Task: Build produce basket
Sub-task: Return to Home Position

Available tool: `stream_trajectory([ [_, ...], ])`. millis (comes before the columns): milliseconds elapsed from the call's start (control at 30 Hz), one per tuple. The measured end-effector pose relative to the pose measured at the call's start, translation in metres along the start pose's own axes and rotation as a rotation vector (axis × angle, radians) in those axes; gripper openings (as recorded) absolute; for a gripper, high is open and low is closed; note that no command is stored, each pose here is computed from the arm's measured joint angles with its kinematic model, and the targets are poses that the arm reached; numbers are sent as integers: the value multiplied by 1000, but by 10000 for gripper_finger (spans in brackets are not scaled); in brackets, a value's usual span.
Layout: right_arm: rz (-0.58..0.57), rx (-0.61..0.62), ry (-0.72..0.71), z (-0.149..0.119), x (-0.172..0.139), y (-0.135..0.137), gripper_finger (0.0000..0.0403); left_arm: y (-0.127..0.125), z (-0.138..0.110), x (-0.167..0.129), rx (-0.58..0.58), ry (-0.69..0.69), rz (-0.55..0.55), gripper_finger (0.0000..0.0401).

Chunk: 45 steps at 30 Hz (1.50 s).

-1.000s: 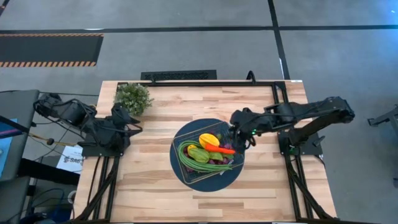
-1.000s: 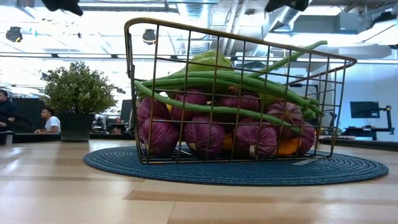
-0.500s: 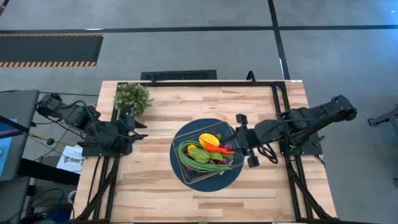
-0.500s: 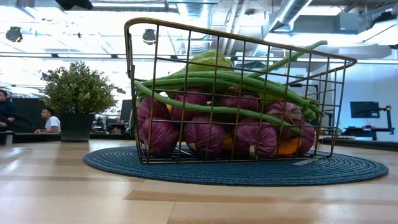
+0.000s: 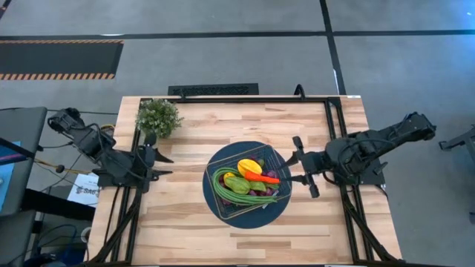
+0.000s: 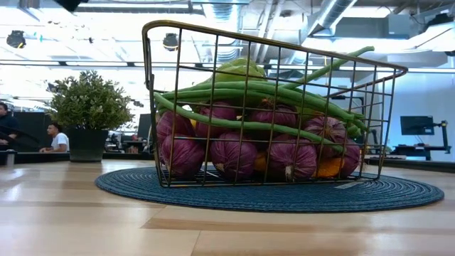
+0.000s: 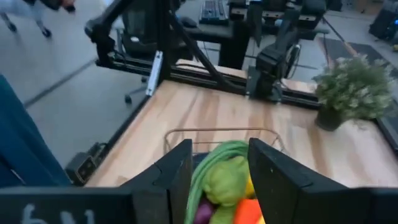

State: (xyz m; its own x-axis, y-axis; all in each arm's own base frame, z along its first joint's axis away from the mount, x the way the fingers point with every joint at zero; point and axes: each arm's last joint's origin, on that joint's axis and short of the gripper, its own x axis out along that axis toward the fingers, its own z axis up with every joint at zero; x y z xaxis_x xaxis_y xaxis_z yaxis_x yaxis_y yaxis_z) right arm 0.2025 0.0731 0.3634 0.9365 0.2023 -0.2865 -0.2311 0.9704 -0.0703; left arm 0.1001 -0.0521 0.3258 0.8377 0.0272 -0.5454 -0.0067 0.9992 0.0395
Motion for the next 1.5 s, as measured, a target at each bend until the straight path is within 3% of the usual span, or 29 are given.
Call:
stream_trajectory([
  [100, 17, 31, -38, -17, -1, 1, 174, -4, -15, 10, -23, -48, -40, 143],
  [200, 46, 8, -93, -25, -5, 1, 171, -7, -25, 18, -37, -126, -114, 143],
  [300, 81, -11, -153, -26, -14, -1, 171, -6, -35, 23, -32, -172, -121, 143],
  [533, 53, -53, -192, -25, -35, -11, 172, 2, -45, 27, -60, -232, -78, 143],
  [800, -11, -51, -119, -33, -45, -24, 170, 8, -41, 32, -8, -264, 0, 143],
  [1000, 31, -54, -100, -38, -58, -31, 173, 16, -40, 35, -21, -250, 42, 143],
  [1167, 2, -78, -117, -43, -74, -35, 171, 21, -41, 39, -44, -250, 72, 143],
  [1500, -78, -43, -285, -117, -90, -32, 170, 24, -57, 59, -100, -294, 46, 143],
])
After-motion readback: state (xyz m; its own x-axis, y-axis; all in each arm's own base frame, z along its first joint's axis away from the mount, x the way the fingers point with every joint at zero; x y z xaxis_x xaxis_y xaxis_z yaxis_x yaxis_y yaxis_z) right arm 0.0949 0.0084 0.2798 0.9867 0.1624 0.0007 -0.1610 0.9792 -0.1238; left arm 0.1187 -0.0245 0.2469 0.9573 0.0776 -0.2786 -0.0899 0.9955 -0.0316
